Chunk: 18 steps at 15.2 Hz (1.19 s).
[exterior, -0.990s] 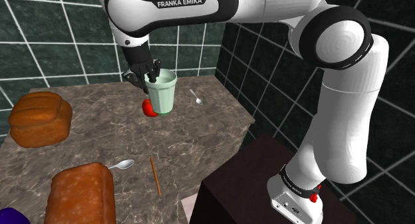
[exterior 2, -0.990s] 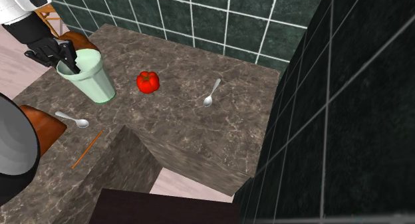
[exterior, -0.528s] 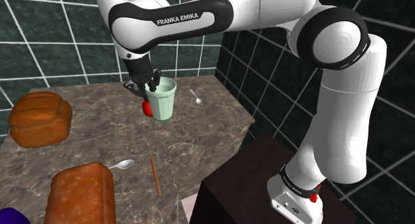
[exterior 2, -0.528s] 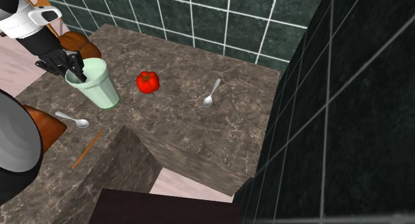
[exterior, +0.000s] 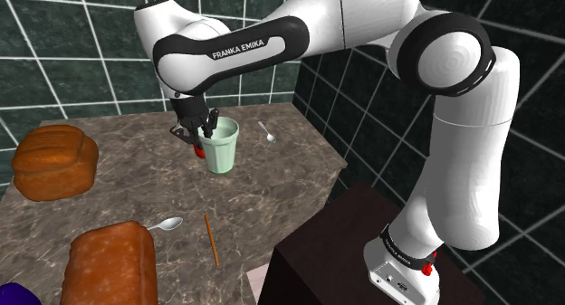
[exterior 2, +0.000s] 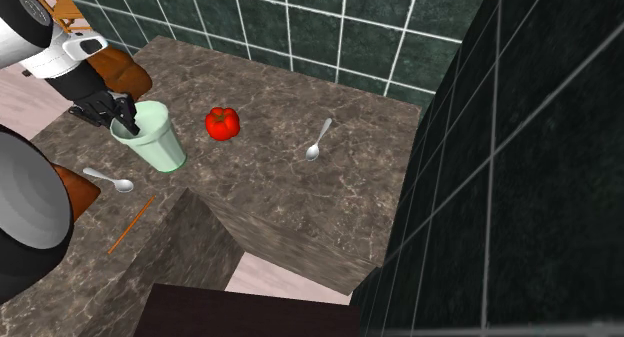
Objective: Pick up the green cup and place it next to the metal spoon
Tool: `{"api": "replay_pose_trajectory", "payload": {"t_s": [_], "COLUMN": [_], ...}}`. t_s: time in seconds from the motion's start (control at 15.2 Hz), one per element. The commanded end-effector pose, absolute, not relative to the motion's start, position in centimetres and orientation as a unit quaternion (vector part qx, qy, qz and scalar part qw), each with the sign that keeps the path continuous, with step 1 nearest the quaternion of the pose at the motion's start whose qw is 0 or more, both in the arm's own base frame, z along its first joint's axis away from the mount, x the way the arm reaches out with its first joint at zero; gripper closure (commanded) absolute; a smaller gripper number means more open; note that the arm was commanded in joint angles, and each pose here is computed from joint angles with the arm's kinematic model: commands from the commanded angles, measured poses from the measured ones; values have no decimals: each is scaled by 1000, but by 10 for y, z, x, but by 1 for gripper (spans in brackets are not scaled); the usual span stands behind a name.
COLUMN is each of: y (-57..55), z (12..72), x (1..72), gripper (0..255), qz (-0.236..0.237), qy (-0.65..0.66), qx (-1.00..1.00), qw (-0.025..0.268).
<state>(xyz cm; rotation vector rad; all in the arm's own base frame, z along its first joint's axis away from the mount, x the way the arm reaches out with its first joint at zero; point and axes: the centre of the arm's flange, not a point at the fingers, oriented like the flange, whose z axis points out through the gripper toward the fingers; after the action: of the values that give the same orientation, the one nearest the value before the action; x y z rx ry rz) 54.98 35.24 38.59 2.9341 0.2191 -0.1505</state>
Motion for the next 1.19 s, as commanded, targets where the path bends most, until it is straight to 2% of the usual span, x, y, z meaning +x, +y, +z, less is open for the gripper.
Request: {"api": "replay_pose_trajectory", "payload": {"t_s": [0.0, 1.12], "y": [351, 351], "z": [375, 285], "x": [550, 550], "gripper": [255, 255], "qz": [-50, -50], "qy": [74, 74], "qx": [991, 991], "qw": [97, 97]}}
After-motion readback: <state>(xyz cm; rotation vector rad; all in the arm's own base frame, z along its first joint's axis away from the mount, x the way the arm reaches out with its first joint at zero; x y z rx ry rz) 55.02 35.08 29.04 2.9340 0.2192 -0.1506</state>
